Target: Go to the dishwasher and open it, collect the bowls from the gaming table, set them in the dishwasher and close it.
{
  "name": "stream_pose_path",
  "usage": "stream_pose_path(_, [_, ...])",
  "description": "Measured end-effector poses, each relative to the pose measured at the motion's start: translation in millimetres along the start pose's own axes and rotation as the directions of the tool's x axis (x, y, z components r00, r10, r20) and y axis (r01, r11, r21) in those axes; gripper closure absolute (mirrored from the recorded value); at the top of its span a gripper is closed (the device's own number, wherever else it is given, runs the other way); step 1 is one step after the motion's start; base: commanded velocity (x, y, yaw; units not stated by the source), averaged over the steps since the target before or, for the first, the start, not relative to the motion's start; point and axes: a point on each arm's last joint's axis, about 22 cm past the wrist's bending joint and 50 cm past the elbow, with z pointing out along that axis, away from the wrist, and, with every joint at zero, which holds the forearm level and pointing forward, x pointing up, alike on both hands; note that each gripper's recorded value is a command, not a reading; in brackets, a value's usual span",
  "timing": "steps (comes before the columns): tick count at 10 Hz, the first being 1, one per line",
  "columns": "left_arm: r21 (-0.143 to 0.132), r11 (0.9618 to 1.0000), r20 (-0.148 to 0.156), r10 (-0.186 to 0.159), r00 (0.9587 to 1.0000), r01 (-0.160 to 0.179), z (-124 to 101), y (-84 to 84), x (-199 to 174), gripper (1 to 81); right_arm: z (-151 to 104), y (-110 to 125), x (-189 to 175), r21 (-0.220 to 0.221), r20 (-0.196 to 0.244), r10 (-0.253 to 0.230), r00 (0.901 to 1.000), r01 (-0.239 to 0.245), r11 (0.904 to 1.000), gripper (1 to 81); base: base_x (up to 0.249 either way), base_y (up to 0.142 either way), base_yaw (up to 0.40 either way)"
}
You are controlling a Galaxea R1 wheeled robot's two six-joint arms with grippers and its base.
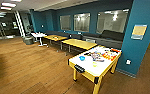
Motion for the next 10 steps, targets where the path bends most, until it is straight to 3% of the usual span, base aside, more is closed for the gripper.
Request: stream_pose_path(10, [0.002,1.0,0.003,-0.001,1.0,0.001,-0.7,-1.9,-2.0,1.0,0.3,0.1,-0.7,-0.002,0.001,-0.001,1.0,0.001,1.0,1.0,0.168,0.071,0.0])
